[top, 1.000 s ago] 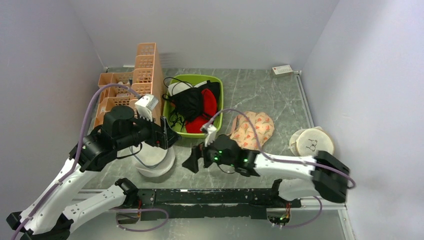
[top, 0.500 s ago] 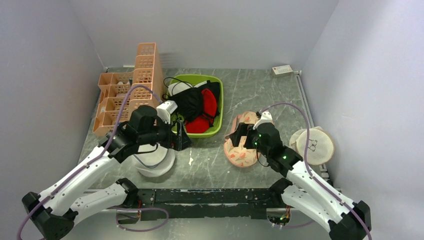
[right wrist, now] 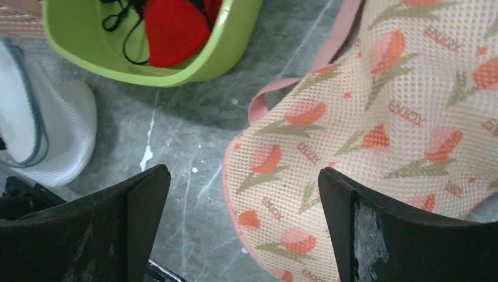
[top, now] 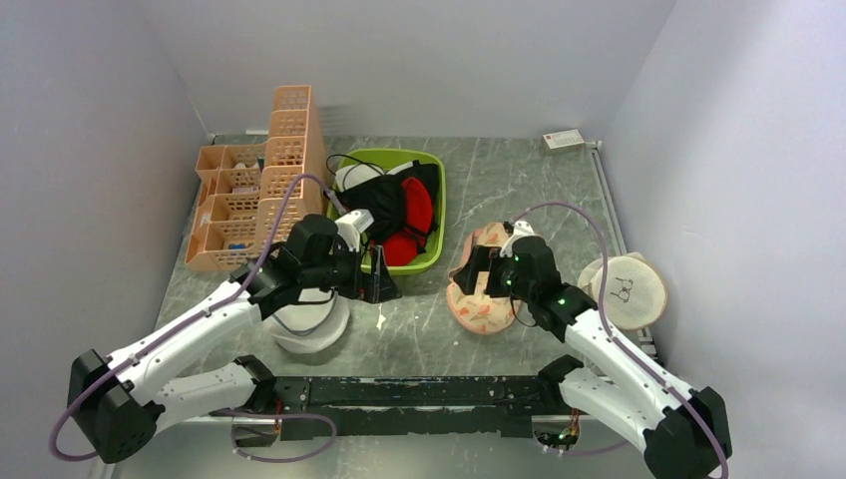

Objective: Unzip the laundry bag and remove the bra

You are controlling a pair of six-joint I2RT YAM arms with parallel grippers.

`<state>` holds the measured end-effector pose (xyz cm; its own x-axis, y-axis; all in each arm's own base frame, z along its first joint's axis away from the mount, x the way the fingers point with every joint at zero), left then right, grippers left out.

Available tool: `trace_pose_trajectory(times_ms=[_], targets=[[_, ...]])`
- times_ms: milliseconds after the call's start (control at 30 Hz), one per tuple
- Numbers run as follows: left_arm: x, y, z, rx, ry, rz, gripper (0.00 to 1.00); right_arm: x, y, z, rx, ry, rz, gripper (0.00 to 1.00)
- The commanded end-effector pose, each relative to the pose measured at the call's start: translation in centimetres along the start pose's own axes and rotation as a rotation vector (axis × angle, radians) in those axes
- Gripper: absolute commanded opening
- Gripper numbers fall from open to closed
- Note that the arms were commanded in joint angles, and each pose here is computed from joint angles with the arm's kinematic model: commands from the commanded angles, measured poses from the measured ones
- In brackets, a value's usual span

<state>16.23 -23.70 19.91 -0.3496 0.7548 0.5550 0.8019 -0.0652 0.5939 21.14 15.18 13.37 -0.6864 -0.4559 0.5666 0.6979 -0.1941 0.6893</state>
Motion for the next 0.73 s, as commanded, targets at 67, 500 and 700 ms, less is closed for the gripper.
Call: trace_pose_trajectory(times_ms=[67, 500, 700], targets=[[3.4, 5.8, -1.9, -0.13, 0.055, -0.288, 1.0, 4.7, 5.0, 3.3, 0.118, 0.129, -0.174, 1.0], [26.8, 17.4, -8.6, -0.449, 0.223, -1.158, 0.99, 27.2, 18.2, 5.5, 0.239, -0.016, -0.861, 1.0], [27.6, 17.0, -9.4, -0.435, 0.18, -1.155, 0.99, 28.4, 18.2, 4.9, 0.206, -0.042, -0.897, 1.0]])
Point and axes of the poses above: each gripper's point midway between its finger pads, its own x axis back along the fingers, its own z axis along the line the jaws close on, y = z × x, the point moved 3 cm from there along x, back along the fingers, and after that the axes turned 2 degrees about -x, right-handed, at the moved point
